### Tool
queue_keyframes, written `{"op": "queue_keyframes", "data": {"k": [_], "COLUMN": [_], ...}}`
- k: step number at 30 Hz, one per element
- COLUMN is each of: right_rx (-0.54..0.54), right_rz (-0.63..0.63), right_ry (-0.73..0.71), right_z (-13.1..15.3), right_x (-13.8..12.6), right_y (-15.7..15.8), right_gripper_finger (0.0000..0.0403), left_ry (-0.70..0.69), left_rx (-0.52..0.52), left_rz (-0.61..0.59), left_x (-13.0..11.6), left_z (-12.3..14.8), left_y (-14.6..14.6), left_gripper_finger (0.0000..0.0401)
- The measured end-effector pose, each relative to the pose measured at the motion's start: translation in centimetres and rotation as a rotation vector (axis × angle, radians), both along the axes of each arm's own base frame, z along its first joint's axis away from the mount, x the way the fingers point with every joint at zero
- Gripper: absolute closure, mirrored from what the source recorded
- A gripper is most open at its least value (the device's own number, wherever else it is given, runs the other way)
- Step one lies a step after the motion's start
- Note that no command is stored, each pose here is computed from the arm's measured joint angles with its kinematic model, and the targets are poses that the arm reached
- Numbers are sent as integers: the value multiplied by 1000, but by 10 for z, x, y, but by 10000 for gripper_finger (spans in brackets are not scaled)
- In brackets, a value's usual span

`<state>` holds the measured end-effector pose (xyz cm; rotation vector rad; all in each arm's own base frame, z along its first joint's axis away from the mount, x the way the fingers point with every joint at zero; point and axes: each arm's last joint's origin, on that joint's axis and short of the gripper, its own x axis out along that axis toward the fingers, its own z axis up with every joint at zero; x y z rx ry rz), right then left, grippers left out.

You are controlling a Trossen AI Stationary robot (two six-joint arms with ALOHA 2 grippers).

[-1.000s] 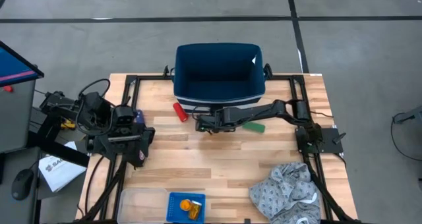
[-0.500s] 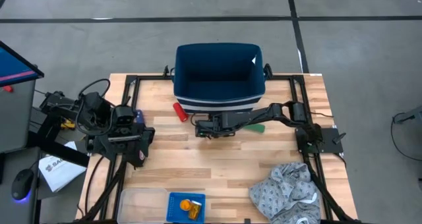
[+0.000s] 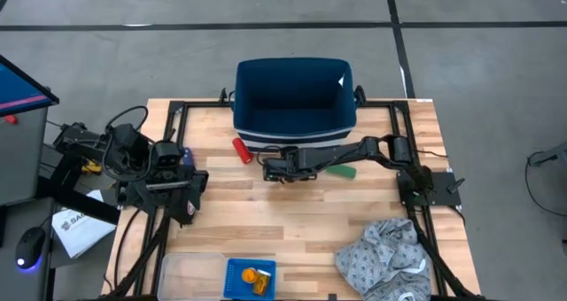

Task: Pick & place medical supplies in basket/bin
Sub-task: Put the yellow pill bottle in the blue basket

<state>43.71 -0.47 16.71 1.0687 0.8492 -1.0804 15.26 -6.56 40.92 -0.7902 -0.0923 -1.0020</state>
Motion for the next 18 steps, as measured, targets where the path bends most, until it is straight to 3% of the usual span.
{"op": "queue_keyframes", "data": {"k": [8, 18], "right_rx": [0, -3], "right_rz": [6, 12], "right_ry": [3, 4], "right_z": [0, 0], "right_x": [0, 0], "right_y": [3, 3], "right_gripper_finger": [121, 123], "left_ry": [0, 0], "left_rx": [0, 0], "left_rz": [0, 0], "left_x": [0, 0], "left_z": [0, 0], "left_y": [0, 0], "left_gripper_finger": [1, 1]}}
